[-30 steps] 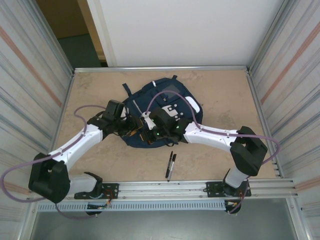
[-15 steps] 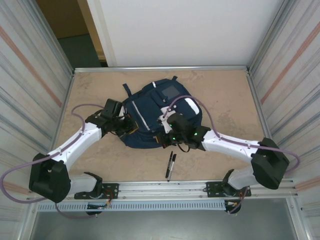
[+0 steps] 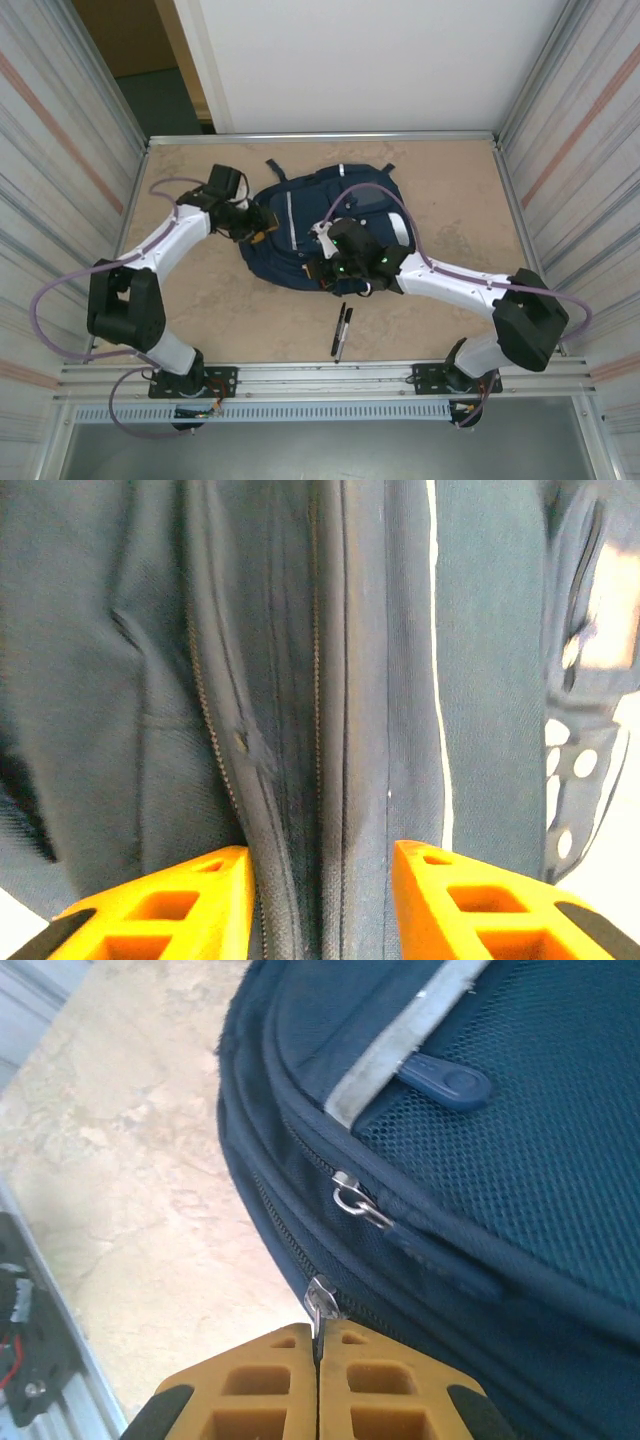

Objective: Pack books, pencil case, and school supplies into a backpack

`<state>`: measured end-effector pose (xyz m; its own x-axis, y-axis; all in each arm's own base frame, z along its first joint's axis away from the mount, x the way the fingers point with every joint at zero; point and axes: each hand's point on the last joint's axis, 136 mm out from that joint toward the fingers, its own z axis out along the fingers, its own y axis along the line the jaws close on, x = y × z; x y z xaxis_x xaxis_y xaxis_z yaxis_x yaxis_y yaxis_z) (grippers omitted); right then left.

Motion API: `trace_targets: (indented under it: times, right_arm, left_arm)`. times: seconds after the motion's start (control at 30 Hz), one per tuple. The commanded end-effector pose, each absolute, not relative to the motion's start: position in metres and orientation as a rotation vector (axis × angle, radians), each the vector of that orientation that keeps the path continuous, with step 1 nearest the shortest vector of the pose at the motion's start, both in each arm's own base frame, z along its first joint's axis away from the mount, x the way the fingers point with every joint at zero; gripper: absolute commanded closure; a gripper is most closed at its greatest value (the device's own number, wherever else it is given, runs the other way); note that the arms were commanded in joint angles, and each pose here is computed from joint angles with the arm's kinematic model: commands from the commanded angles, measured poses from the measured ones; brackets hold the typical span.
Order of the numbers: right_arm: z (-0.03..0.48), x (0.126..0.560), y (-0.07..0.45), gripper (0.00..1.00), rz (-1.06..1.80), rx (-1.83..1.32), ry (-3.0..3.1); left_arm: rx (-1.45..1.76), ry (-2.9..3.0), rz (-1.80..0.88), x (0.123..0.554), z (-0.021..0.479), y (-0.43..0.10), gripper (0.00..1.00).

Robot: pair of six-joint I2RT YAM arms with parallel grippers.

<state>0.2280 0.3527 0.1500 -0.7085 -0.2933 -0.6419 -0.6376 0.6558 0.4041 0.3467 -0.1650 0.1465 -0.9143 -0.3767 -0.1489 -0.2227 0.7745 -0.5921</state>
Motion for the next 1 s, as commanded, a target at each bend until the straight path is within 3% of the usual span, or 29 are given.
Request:
trace_targets:
  times: [0.0,0.17,0.27,0.57,0.77,0.97]
  right_arm:
    - [0.181,0.218,0.376,1.0,0.905,-0.863,2.244]
    - [0.185,0.223,0.378,1.0,0.913,-0.893,2.24]
    - [0.181,0.222,0.381,1.0,0.93,-0.898,2.244]
    - [0.171,0.218,0.381,1.0,0.896,-0.884,2.261]
    - [0.171,0.215,0.37,1.0,0.829,-0.873,2.293]
    - [0.181,0.211,0.377,1.0,0.885,-0.887,2.292]
  left_arm:
    - [-0.456,2.696,-0.86,0.315,0.166,-0.161,0.55]
    - [-0.46,2.633,-0.978,0.268,0.159,-0.184,0.43]
    - [-0.4,2.702,-0.996,0.257,0.151,-0.196,0.43]
    - [-0.496,2.719,-0.897,0.265,0.136,-0.197,0.43]
    - [-0.564,2.634,-0.708,0.253,0.151,-0.159,0.38]
    - [-0.679,2.623,-0.79,0.251,0.12,-0.167,0.38]
